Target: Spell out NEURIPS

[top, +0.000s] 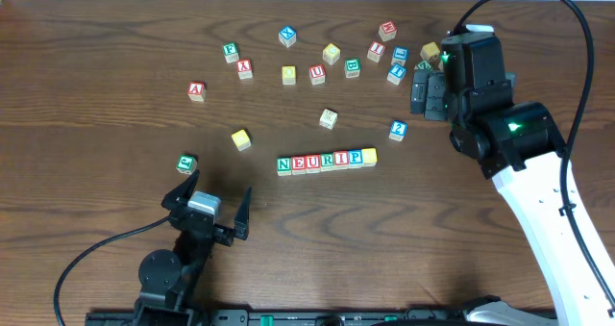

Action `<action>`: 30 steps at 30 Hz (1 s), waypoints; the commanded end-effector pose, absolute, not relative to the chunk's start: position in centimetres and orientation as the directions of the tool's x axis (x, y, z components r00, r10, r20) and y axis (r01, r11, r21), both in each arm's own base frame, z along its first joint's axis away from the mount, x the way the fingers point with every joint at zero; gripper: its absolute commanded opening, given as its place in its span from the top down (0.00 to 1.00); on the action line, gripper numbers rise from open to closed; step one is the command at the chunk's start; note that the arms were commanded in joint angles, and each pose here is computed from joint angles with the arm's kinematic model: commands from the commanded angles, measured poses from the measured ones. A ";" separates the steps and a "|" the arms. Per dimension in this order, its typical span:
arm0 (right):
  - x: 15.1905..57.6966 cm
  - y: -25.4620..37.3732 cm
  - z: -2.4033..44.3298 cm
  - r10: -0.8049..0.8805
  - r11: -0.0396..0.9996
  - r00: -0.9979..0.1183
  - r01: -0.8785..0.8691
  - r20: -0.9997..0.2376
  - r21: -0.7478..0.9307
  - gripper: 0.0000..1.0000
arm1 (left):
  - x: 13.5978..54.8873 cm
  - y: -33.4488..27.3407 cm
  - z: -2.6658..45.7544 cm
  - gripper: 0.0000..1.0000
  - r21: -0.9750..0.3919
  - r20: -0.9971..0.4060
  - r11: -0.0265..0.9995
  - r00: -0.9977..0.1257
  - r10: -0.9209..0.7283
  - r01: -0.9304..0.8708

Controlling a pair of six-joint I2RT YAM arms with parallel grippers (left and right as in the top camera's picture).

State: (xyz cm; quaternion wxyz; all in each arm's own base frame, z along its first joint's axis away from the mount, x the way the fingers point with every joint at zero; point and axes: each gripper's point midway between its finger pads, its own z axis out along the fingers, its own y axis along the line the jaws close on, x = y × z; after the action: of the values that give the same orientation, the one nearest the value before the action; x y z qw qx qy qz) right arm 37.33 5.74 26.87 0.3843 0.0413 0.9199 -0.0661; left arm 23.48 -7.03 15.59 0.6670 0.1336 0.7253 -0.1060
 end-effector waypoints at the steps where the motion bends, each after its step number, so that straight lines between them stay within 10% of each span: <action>1: 37.4 5.4 27.5 0.018 0.986 -0.691 0.131 -0.723 -0.100 0.01 | 23.2 -7.5 14.3 0.02 0.023 -0.992 0.931 -0.110 0.068 0.365; 30: 34.9 4.5 31.4 0.034 0.988 -0.617 0.137 -0.786 -0.065 0.01 | 23.2 -7.5 14.3 0.02 0.022 -0.991 0.931 -0.112 0.068 0.365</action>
State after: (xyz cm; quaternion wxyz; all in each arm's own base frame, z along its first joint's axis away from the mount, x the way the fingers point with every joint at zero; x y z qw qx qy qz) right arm 36.58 5.51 27.59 0.3888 0.0419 0.9182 -0.0639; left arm 23.48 -7.03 15.59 0.6670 0.1336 0.7253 -0.1060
